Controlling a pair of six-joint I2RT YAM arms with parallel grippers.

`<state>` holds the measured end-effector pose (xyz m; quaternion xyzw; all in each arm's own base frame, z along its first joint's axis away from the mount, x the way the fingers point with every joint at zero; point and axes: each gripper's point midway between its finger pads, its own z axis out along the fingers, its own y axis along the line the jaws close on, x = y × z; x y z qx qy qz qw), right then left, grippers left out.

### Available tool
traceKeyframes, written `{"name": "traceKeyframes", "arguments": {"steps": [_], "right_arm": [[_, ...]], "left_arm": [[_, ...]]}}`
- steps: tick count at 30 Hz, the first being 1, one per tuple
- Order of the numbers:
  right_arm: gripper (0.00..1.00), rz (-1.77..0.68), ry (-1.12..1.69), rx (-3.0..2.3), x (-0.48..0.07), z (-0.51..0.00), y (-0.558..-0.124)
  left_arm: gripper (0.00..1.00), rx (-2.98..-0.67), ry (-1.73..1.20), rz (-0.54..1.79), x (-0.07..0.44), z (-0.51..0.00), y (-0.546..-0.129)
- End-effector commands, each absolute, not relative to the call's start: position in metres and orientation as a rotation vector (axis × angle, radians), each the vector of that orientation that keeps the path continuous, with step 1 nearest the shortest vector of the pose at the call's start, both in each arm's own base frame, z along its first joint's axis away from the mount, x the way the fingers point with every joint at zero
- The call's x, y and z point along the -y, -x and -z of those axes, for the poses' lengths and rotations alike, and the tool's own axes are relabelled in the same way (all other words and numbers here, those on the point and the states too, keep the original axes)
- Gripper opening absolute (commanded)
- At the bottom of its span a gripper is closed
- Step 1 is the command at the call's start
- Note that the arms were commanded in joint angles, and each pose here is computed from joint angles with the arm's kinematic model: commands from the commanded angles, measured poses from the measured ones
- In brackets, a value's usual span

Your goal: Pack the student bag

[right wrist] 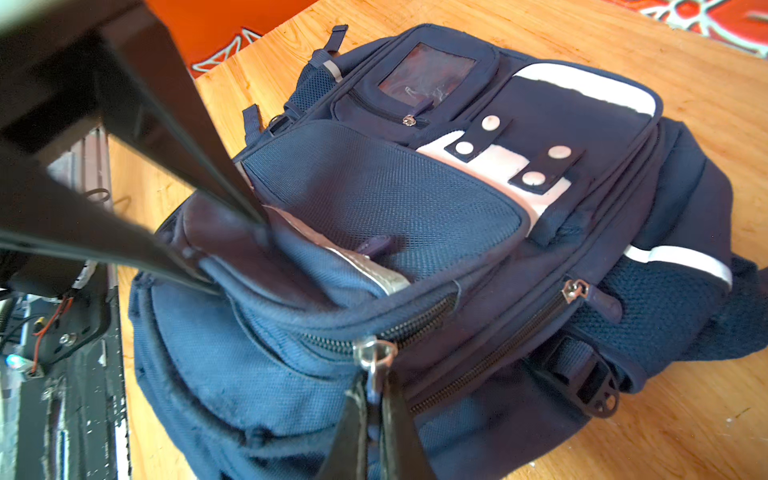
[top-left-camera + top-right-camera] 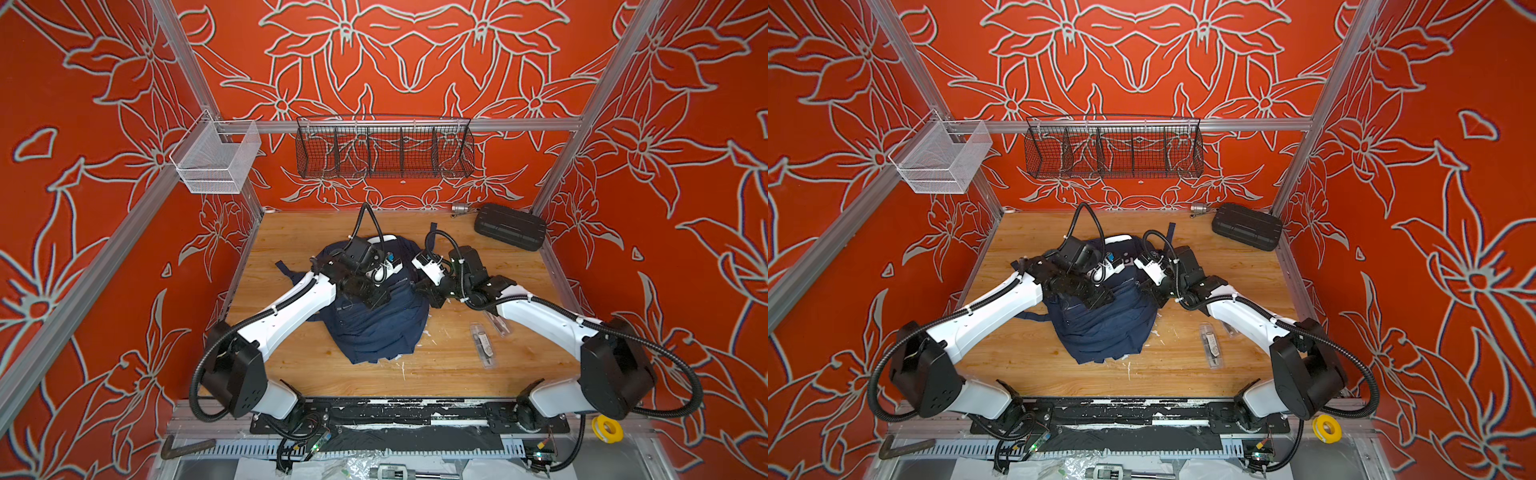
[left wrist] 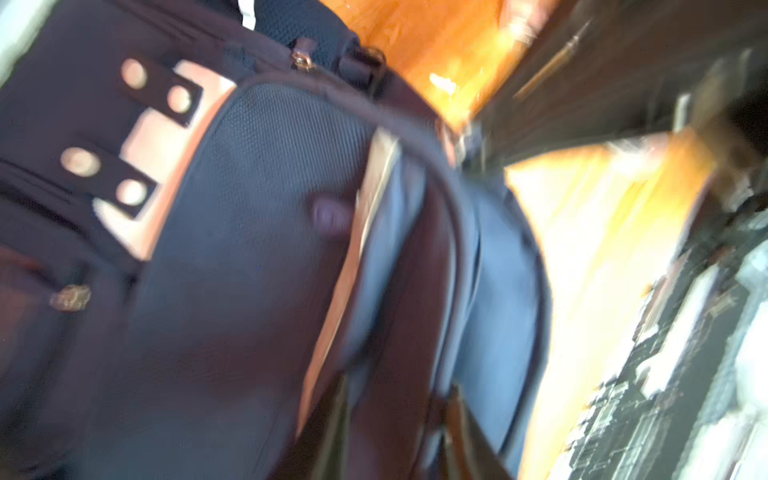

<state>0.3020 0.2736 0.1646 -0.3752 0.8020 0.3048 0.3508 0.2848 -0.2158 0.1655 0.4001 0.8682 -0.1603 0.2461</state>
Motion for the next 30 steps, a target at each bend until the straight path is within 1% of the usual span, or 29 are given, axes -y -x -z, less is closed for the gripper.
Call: {"name": "traceKeyframes", "arguments": {"steps": [1,6,10,11,12,13,14,19,24,27,30], "right_arm": [[0.0,-0.853,0.978,-2.0,-0.278,-0.19,-0.3],[0.0,-0.871,0.977,-2.011,-0.28,-0.189,-0.3],[0.0,-0.874,0.98,-2.011,-0.28,-0.191,-0.3],[0.0,-0.874,0.983,-2.014,-0.28,-0.191,-0.3],[0.0,-0.875,0.987,-2.015,-0.281,-0.192,-0.3],[0.0,-0.875,0.985,-2.02,-0.281,-0.193,-0.3],[0.0,-0.871,0.983,-2.029,-0.281,-0.193,-0.3],[0.0,-0.873,1.009,-2.016,-0.297,-0.203,-0.283],[0.0,-0.92,1.021,-2.007,-0.318,-0.212,-0.259],[0.0,-0.949,0.976,-2.019,-0.326,-0.213,-0.26],[0.0,-0.915,0.912,-2.026,-0.325,-0.208,-0.272]], "left_arm": [[0.42,-2.263,-1.24,0.297,0.196,-0.162,-0.277],[0.48,-2.276,-1.208,0.196,0.18,-0.142,-0.274],[0.48,-2.318,-1.19,0.091,0.167,-0.127,-0.281],[0.44,-2.324,-1.188,0.076,0.166,-0.125,-0.283],[0.29,-2.329,-1.179,0.07,0.165,-0.125,-0.285],[0.11,-2.331,-1.165,0.076,0.167,-0.127,-0.287],[0.0,-2.334,-1.15,0.087,0.169,-0.131,-0.289],[0.0,-2.314,-1.029,0.161,0.181,-0.161,-0.299],[0.0,-2.296,-0.954,0.167,0.185,-0.184,-0.312],[0.0,-2.312,-0.946,0.207,0.193,-0.194,-0.312],[0.0,-2.344,-0.93,0.24,0.195,-0.198,-0.308]]}}
